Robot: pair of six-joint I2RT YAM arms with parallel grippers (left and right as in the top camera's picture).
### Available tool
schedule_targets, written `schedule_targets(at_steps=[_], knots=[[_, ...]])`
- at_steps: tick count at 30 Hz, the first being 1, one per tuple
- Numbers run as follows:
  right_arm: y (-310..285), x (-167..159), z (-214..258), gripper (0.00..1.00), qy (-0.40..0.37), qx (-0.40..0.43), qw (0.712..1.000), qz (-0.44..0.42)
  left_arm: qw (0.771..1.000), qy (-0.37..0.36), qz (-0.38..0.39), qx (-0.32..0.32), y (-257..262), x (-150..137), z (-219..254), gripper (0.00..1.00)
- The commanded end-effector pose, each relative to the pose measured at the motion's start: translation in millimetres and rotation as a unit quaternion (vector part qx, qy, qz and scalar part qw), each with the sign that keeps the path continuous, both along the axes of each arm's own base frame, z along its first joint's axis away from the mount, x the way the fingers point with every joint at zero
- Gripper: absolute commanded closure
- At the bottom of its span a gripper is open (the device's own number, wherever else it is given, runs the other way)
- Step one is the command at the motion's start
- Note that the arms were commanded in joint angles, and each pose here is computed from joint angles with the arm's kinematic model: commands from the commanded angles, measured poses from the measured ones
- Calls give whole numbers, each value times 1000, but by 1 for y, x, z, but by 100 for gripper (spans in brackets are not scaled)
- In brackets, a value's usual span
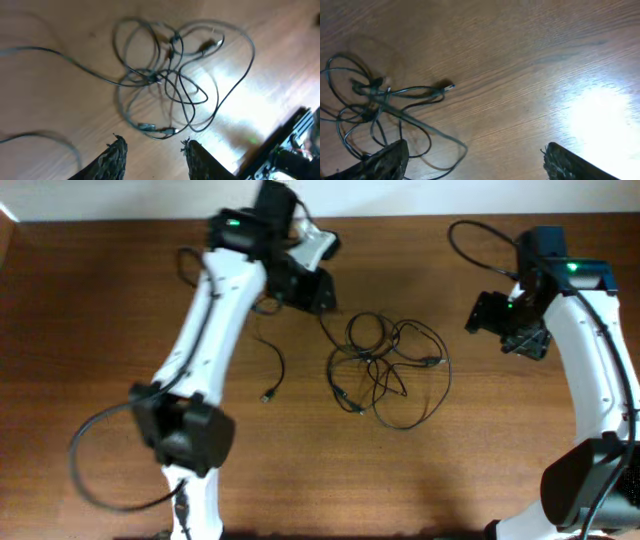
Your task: Untangle cables
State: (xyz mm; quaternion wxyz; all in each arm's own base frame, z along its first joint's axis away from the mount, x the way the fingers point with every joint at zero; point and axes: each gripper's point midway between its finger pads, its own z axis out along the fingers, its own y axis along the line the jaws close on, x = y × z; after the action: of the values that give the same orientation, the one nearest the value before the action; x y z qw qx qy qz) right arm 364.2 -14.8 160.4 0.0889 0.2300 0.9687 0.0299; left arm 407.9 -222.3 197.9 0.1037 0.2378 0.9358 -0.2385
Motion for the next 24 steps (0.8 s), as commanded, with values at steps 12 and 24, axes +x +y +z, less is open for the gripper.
schedule_targets(at_steps=[12,24], knots=[[0,0,-1,11,1,5,1000,8,989,116,-34,90,-120,-47,-155,60],[0,0,-1,11,1,5,1000,8,969,84,19,233,-93,-48,-192,58]])
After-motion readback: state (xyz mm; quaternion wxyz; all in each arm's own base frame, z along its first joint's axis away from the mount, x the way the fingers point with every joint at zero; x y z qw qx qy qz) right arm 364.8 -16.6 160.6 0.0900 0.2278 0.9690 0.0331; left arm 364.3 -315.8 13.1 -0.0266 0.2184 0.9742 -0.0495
